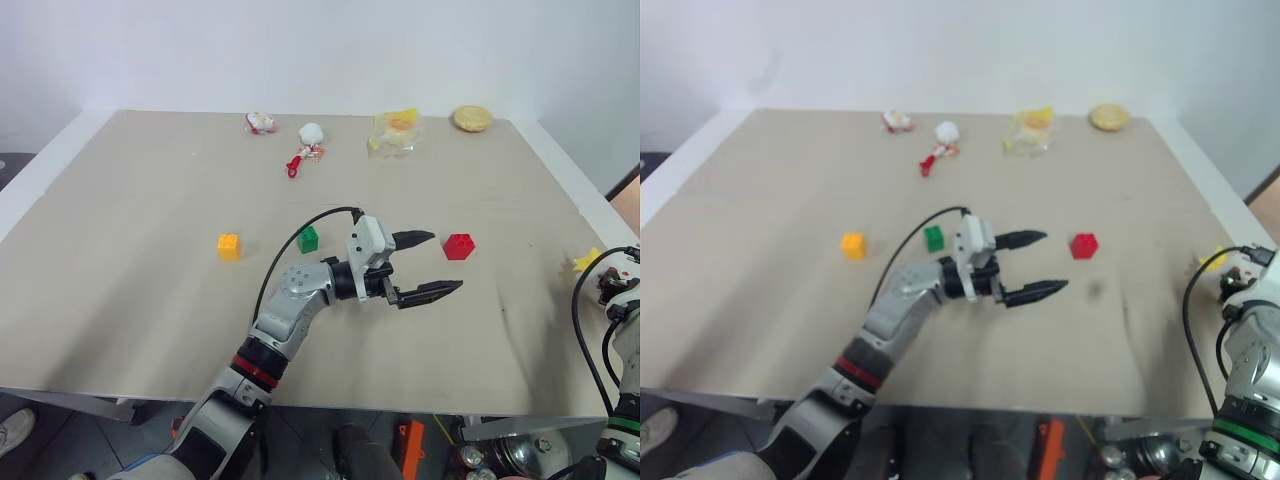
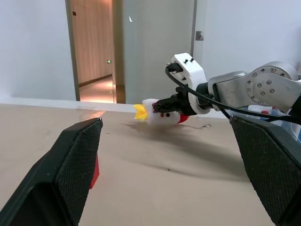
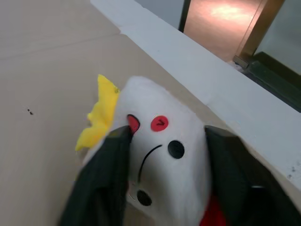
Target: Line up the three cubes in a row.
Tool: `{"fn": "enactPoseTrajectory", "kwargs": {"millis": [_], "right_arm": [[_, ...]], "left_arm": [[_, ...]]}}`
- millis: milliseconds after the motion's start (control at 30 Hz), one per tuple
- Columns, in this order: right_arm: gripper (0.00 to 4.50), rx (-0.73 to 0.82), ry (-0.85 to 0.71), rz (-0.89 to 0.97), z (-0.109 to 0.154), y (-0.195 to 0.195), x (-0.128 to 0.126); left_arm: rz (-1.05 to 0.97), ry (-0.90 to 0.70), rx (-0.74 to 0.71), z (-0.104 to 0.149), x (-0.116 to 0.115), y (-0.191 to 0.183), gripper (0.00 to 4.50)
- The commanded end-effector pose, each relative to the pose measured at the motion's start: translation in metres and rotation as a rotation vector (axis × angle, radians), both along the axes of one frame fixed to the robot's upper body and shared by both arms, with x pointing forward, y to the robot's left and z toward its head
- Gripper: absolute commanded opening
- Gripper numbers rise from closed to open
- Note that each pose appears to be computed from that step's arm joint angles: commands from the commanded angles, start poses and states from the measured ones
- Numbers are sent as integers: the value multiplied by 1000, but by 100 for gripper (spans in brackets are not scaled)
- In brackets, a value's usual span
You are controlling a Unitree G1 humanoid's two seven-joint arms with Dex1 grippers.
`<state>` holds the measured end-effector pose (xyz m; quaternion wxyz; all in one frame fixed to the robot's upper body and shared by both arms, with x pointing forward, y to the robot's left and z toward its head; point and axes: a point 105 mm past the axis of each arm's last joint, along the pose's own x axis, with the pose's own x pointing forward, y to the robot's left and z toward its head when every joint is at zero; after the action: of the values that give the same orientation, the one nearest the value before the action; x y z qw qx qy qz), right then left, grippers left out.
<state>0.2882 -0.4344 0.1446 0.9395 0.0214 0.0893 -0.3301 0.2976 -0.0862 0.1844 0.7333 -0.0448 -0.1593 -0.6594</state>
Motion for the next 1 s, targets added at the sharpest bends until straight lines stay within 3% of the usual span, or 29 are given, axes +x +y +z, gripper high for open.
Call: {"fn": "enactPoseTrajectory", "kwargs": {"millis": [33, 100, 200, 367, 633, 1000], "right_arm": [[396, -64, -108, -11, 32, -3, -4], [447, -92, -124, 7, 39, 1, -3], [447, -122, -159, 67, 48, 14, 3], [447, -103, -278, 404, 67, 80, 34], [447, -4, -222, 735, 39, 156, 62], [447, 22, -98, 781, -6, 166, 92]], "left_arm": [[-15, -33, -40, 12, -6, -4, 450], [-13, -33, -41, 12, -6, -4, 450], [-8, -35, -42, 12, -5, -3, 450], [43, -36, -35, 9, 3, 10, 450], [151, -31, -13, 3, 16, 39, 450], [188, -32, -15, 5, 16, 43, 450]]}}
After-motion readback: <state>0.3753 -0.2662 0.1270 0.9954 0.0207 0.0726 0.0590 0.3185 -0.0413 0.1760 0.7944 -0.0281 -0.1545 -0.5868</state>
